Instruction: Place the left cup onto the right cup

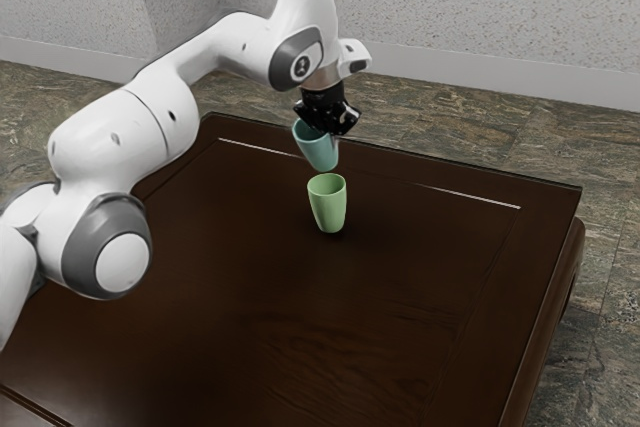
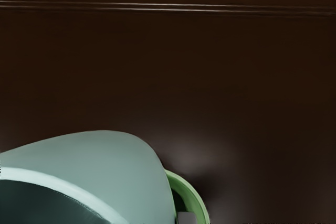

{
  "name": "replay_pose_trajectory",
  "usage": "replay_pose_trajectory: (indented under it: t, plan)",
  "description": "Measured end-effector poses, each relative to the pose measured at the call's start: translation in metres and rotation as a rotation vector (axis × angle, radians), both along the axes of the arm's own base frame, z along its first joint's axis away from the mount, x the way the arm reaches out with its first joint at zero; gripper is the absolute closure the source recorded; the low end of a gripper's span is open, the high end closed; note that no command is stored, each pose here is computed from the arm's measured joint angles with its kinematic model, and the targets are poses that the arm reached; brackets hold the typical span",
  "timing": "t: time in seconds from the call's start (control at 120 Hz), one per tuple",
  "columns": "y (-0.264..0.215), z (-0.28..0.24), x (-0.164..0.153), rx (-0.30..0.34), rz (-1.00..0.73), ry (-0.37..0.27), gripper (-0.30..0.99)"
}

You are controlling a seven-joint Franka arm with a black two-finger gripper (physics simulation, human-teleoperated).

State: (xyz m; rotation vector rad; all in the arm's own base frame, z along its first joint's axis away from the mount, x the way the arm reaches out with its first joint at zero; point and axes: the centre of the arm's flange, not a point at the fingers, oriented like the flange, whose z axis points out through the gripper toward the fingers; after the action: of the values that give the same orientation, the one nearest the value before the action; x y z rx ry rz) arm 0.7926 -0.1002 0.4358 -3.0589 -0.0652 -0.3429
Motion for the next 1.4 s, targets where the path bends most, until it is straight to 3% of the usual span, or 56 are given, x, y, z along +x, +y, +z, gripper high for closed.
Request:
replay_pose_trajectory:
  t: [0.467,1.317,1.4]
  plan:
    - [-0.003,-0.015,-0.01,-0.003,0.005,0.111,0.78]
    - [-0.014,-0.027,-0.013,-0.014,-0.001,0.144,0.78]
    - [-0.009,-0.035,-0.012,-0.033,0.005,0.16,0.61]
